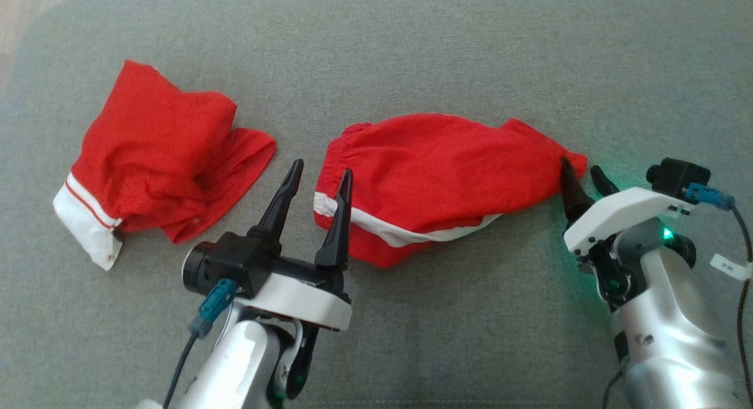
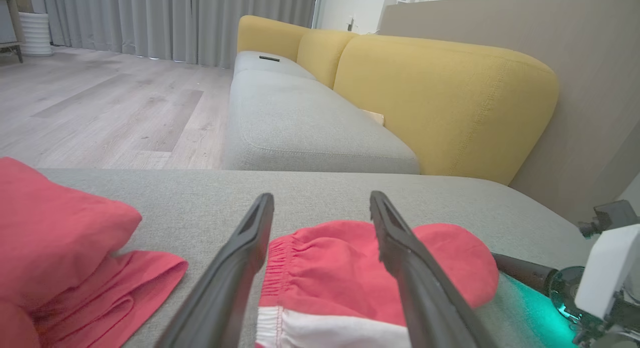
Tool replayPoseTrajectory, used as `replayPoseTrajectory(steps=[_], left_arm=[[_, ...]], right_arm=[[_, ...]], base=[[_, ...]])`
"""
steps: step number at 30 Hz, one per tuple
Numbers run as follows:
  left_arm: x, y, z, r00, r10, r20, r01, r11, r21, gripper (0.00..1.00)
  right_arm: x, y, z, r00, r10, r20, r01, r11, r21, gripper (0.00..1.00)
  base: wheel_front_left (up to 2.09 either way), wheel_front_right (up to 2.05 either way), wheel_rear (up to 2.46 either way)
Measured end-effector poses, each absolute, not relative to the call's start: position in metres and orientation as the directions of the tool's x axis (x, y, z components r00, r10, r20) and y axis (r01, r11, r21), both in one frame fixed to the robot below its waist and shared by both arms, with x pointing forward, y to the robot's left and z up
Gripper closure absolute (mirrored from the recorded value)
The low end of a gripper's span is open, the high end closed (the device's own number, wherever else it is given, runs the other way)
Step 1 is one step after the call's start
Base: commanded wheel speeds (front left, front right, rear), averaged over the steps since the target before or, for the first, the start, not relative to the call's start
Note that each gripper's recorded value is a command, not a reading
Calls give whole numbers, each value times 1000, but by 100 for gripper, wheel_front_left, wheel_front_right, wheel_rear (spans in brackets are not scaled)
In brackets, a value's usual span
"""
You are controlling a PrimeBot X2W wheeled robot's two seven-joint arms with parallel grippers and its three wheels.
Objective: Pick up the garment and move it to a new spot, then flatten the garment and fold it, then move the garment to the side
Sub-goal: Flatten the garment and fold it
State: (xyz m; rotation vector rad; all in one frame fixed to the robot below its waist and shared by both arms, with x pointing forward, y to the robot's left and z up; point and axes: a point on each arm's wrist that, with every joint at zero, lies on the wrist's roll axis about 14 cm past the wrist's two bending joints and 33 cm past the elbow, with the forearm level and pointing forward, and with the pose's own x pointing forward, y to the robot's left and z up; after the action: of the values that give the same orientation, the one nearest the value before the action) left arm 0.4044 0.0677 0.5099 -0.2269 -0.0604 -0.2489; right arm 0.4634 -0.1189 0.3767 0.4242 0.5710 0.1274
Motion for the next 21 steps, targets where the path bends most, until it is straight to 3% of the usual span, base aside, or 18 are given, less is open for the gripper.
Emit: replayPoseTrajectory(steps=[1, 9, 16, 21], left_arm=[[405, 69, 509, 968, -235, 86, 248, 945, -215, 0], [404, 70, 511, 969, -230, 90, 245, 946, -212, 0], [401, 71, 519, 968, -225, 109, 244, 946, -215, 0], [401, 77, 517, 974, -204, 103, 222, 951, -217, 0]], right_arm=[[465, -118, 376, 836, 234, -497, -2, 906, 424, 100], [481, -105, 404, 886, 253, -388, -66, 898, 435, 100], [524, -106, 490, 953, 255, -161, -181, 910, 373, 100], [542, -106, 526, 961, 257, -103, -215, 927, 308, 100]], base=[[0, 0, 0], [0, 0, 0], [0, 0, 0], [0, 0, 0]])
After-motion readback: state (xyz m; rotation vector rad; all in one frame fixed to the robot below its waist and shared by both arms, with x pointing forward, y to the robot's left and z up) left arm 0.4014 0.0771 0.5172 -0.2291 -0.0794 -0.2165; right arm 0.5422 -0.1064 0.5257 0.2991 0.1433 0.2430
